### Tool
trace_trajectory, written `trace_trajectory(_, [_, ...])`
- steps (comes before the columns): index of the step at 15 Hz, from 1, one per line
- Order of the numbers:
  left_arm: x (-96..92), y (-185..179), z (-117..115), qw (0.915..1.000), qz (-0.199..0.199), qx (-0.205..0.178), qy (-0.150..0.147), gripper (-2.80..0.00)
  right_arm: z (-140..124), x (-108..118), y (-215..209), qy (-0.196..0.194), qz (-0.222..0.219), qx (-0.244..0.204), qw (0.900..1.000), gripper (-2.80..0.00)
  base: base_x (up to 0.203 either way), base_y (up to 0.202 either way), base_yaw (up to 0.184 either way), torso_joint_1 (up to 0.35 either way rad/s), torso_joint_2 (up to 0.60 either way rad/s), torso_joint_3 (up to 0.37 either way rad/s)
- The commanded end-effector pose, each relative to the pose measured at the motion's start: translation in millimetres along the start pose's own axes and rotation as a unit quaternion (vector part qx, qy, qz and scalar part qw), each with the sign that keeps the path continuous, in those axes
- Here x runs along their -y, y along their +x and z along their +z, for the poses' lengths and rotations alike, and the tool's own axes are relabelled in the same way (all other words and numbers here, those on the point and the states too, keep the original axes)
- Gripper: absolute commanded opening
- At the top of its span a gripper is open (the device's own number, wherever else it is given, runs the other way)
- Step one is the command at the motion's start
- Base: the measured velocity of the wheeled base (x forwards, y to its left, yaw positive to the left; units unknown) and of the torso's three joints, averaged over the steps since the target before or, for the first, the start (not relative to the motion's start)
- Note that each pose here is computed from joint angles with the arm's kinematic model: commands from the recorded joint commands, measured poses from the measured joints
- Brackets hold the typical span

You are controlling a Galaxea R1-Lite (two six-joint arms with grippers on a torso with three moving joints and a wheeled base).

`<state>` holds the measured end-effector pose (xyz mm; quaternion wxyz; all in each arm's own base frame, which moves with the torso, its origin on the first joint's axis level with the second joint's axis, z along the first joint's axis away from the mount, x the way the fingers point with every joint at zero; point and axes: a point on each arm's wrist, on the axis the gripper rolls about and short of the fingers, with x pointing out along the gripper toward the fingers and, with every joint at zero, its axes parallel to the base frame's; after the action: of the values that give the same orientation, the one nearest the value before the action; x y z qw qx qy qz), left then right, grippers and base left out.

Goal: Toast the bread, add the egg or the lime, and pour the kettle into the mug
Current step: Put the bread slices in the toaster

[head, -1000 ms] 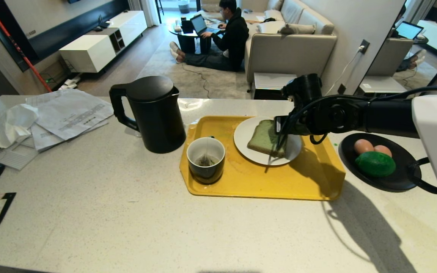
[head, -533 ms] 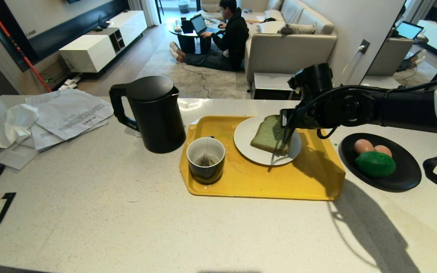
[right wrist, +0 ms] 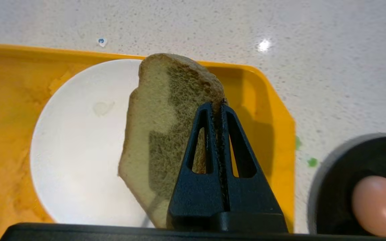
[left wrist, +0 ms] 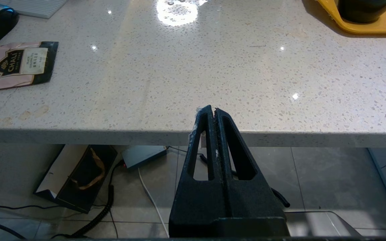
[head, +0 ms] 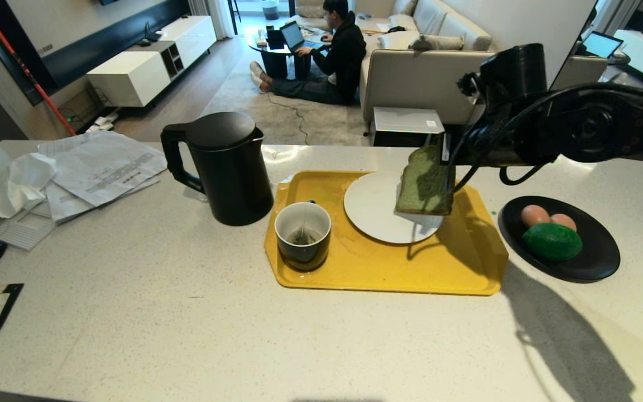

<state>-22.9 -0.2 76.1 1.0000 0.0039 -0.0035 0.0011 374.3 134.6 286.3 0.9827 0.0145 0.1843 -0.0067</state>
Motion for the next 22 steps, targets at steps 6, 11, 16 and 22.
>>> trace_trajectory(6, [0.0, 0, 0, 1.0, 0.0, 0.001, 0.0, -2.8, 34, 31, -100, 0.025, -0.001, 0.067, 0.997, -2.8, 0.0, 0.0, 0.0, 0.0, 0.0, 0.0])
trace_trajectory(11, [0.0, 0, 0, 1.0, 0.001, 0.001, 0.0, -2.8, 47, 47, -146, 0.045, -0.018, 0.114, 0.992, -2.8, 0.0, 0.0, 0.0, 0.0, 0.0, 0.0])
trace_trajectory(16, [0.0, 0, 0, 1.0, 0.001, 0.001, 0.0, -2.8, 52, 65, -197, 0.06, -0.025, 0.151, 0.986, -2.8, 0.0, 0.0, 0.0, 0.0, 0.0, 0.0])
trace_trajectory(22, [0.0, 0, 0, 1.0, 0.0, 0.0, 0.0, -2.8, 48, 93, -263, 0.062, -0.033, 0.179, 0.981, -2.8, 0.0, 0.0, 0.0, 0.0, 0.0, 0.0])
